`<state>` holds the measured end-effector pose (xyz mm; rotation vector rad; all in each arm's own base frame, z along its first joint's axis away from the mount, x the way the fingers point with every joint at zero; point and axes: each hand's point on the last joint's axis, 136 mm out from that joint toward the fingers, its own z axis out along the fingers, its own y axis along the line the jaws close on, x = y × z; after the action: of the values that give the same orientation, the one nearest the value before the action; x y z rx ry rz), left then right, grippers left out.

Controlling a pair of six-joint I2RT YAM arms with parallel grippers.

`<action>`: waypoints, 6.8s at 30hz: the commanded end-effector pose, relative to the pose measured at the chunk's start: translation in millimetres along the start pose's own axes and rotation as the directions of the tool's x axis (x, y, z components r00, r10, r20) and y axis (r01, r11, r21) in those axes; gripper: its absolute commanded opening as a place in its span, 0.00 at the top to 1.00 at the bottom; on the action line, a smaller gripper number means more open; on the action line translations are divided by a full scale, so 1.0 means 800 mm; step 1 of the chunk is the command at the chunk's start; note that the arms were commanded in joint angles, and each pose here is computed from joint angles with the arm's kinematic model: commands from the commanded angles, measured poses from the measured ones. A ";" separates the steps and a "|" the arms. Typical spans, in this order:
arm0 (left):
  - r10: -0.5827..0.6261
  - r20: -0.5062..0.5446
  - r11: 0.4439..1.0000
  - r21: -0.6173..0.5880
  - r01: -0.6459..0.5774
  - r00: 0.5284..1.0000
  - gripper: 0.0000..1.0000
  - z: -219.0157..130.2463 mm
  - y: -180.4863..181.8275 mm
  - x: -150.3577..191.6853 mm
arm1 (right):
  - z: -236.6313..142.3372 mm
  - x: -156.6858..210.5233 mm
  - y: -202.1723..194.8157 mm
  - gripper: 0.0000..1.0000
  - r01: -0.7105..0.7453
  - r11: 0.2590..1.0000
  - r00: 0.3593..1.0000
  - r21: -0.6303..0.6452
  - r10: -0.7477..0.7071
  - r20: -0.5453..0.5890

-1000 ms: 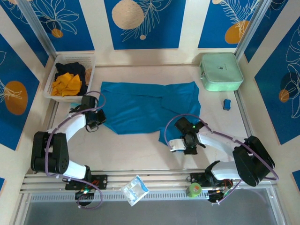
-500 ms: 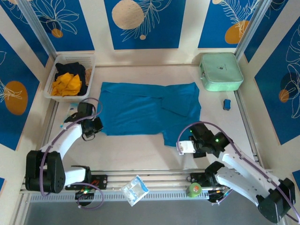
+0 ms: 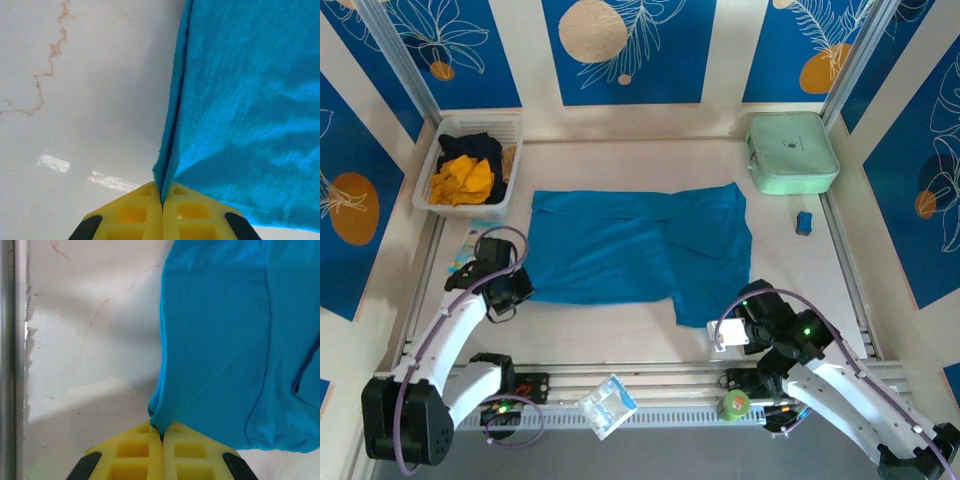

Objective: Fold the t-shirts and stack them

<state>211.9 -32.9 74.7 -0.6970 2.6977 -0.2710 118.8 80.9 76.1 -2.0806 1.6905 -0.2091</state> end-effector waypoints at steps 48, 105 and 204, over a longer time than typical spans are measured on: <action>0.055 -0.012 0.972 -0.229 -0.056 0.998 1.00 0.066 -0.050 -0.157 | 0.068 0.075 -0.386 1.00 -0.579 0.786 0.814 0.215 0.570 0.106; 0.160 0.166 0.979 -0.154 -0.134 0.973 0.45 -0.043 -0.070 -0.181 | 0.064 0.055 -0.368 0.55 -0.979 0.160 0.182 0.129 0.965 0.186; 0.110 -0.366 0.992 0.093 -0.082 0.924 0.90 0.114 -0.163 0.148 | 0.320 0.096 -0.451 1.00 -0.846 -0.531 -0.501 -0.047 0.822 -0.270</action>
<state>259.0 -213.3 17.4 -0.3769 2.8886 -0.5652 581.6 118.6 25.9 0.3772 2.8276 0.5691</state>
